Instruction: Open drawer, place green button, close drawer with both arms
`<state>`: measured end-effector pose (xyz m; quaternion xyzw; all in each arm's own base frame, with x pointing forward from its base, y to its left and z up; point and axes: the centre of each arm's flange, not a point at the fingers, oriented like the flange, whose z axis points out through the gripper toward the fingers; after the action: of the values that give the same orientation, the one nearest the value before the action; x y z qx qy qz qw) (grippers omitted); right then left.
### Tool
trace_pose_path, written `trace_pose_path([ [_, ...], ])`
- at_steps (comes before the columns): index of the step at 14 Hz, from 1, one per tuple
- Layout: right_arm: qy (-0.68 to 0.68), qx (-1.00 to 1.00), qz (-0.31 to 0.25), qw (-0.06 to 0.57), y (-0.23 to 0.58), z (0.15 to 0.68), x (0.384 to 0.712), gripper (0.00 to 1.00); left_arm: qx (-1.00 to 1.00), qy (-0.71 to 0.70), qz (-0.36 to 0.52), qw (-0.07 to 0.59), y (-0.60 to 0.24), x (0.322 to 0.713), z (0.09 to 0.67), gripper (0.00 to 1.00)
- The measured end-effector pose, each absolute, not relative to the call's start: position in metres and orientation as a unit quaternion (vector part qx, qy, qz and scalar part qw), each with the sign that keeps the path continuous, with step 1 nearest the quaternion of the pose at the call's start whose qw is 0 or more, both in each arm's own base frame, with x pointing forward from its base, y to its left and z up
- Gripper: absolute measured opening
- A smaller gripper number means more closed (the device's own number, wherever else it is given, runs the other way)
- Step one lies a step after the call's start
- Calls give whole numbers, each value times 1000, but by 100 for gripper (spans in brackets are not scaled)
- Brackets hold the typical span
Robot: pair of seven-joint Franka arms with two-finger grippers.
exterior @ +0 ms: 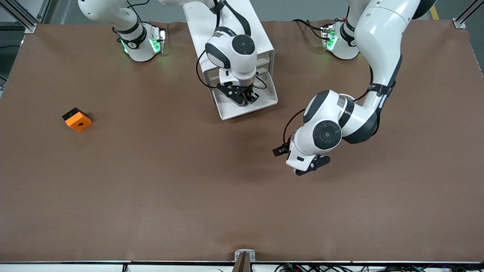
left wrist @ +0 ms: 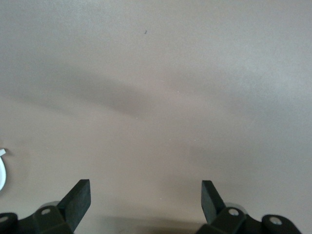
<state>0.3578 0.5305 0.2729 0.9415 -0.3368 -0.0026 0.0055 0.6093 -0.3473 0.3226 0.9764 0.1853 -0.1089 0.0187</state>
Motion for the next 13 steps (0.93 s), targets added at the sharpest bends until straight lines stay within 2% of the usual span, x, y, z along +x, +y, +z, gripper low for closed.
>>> trace_pose_path([
  [1,-338,941,-3,6,530,273,358,41,978,176,-107,15,-354,604,323,100],
  [2,-339,941,-3,8,529,272,358,48,980,168,-105,10,-360,598,323,100],
  [7,-342,940,-4,16,528,276,362,96,988,132,-81,5,-386,574,310,100],
  [8,-342,940,-5,22,527,282,367,100,989,127,-77,6,-391,568,307,100],
  [13,-310,949,-20,53,503,362,420,100,994,93,-57,7,-419,540,291,100],
])
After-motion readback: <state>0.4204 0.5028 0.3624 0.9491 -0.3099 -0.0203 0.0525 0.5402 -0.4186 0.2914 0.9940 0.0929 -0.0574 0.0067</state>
